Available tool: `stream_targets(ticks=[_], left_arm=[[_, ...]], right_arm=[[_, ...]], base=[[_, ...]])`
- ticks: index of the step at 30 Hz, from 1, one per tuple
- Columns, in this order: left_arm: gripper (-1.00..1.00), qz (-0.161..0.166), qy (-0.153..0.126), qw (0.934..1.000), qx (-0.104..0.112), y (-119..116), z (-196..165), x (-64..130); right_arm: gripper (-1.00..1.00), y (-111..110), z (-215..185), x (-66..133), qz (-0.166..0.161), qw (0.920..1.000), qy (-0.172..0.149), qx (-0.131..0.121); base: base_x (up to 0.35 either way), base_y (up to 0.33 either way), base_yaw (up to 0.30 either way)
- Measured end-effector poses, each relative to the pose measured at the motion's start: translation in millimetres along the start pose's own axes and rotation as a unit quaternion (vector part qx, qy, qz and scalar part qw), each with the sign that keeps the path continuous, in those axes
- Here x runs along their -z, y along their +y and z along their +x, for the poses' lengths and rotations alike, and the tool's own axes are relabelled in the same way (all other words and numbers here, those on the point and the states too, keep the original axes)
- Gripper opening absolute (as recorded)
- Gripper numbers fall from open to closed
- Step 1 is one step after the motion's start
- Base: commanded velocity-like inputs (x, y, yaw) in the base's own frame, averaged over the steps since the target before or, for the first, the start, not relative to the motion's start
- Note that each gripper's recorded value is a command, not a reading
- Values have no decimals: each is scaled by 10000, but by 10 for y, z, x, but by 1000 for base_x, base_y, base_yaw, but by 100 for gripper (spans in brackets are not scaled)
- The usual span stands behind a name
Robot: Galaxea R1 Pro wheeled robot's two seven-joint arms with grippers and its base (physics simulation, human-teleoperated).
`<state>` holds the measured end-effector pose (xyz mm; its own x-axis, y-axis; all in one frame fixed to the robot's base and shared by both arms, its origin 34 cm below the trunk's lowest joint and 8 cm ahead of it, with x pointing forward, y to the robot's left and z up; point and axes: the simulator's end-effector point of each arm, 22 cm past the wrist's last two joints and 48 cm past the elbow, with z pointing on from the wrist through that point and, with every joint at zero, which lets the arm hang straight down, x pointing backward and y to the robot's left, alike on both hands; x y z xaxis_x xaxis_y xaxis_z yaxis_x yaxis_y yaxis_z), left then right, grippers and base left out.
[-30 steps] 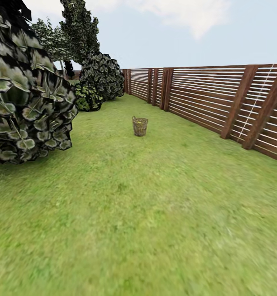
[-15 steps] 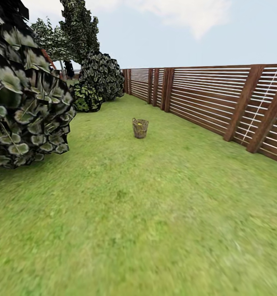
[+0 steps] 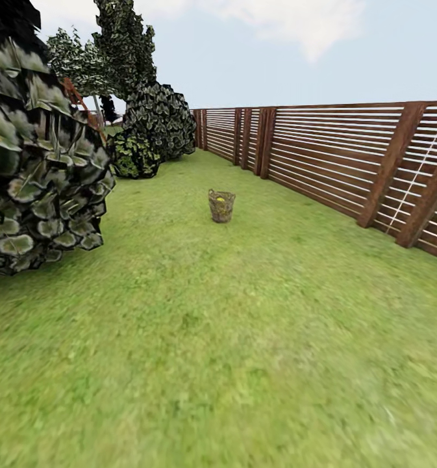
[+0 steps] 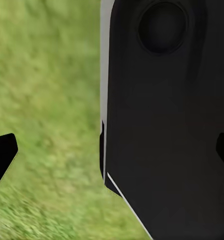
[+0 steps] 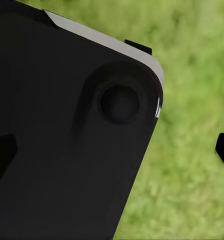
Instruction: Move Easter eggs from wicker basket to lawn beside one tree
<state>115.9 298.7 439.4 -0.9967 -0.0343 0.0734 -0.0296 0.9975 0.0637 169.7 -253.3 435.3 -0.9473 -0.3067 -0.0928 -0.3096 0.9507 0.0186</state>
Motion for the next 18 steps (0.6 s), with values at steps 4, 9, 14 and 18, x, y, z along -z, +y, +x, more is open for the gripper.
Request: stream_targets(ticks=[4, 9, 14, 18], left_arm=[[100, -3, 0, 10000, -4, 1, 0, 0], [100, -2, 0, 10000, -7, 0, 0, 0], [100, -1, 0, 10000, -7, 0, 0, 0], [100, 3, 0, 10000, -7, -2, 0, 0]], right_arm=[[100, -3, -3, 0, 6, 10000, -5, -30], [100, -10, 3, 0, 11, 10000, 3, -36], [100, 25, 41, 1, -5, 10000, 73, -61], [100, 34, 66, 4, -19, 9999, 103, -67]], base=[[324, 0, 0], [324, 0, 0], [324, 0, 0], [324, 0, 0]])
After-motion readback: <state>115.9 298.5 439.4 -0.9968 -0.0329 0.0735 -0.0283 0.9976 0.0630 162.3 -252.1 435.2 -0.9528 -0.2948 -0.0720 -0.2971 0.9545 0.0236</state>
